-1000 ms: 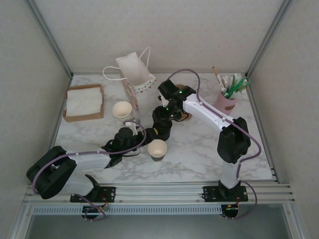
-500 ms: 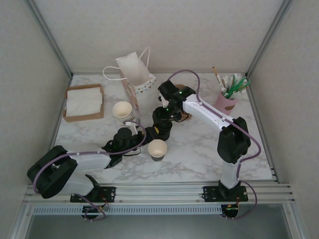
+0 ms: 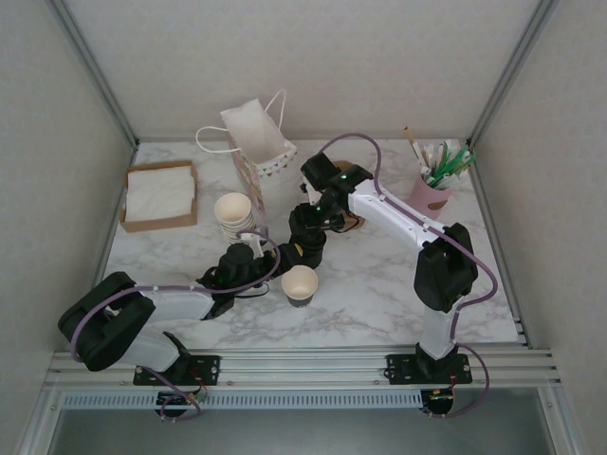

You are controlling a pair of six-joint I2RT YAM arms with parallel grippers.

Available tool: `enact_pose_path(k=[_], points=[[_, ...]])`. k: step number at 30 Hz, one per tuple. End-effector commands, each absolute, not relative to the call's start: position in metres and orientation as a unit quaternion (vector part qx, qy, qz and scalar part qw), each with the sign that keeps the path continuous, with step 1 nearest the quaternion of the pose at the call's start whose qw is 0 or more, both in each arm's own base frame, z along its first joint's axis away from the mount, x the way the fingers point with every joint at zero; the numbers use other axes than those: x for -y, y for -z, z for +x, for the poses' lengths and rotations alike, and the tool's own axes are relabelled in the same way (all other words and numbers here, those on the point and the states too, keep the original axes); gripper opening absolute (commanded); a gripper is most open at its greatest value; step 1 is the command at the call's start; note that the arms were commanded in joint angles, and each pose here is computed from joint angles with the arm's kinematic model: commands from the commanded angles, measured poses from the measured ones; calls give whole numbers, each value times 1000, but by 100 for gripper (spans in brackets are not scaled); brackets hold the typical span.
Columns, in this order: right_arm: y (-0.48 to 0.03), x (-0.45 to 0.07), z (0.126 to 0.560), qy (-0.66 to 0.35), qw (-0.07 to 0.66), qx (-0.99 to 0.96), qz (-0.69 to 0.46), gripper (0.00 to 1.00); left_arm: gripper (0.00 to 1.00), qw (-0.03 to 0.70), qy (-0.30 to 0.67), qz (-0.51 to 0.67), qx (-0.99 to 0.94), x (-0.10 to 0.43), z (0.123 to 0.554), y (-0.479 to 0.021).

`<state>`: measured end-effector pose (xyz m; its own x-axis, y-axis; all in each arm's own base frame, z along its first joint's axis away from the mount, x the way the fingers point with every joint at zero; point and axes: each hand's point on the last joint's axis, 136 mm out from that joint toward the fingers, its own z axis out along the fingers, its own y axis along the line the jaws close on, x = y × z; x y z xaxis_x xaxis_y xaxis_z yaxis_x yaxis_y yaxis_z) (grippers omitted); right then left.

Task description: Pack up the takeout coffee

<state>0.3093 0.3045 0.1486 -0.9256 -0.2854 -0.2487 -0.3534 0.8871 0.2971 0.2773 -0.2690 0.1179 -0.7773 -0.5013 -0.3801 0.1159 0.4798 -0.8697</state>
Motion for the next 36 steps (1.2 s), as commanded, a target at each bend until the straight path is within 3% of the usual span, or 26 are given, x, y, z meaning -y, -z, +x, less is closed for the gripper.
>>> enact_pose_path(k=[1,8,21,36], points=[[-160,-301,304,-185,101,-964,-161,70,71,321,507,-127,-790,267,282,-125],[-159,-301,303,-186,99,-965,-158,70,74,327,519,-129,-779,267,282,-131],[-162,-303,301,-196,98,-963,-157,69,63,330,498,-157,-786,258,286,-115],[-167,-297,302,-190,107,-964,-155,69,62,330,485,-169,-792,253,287,-108]])
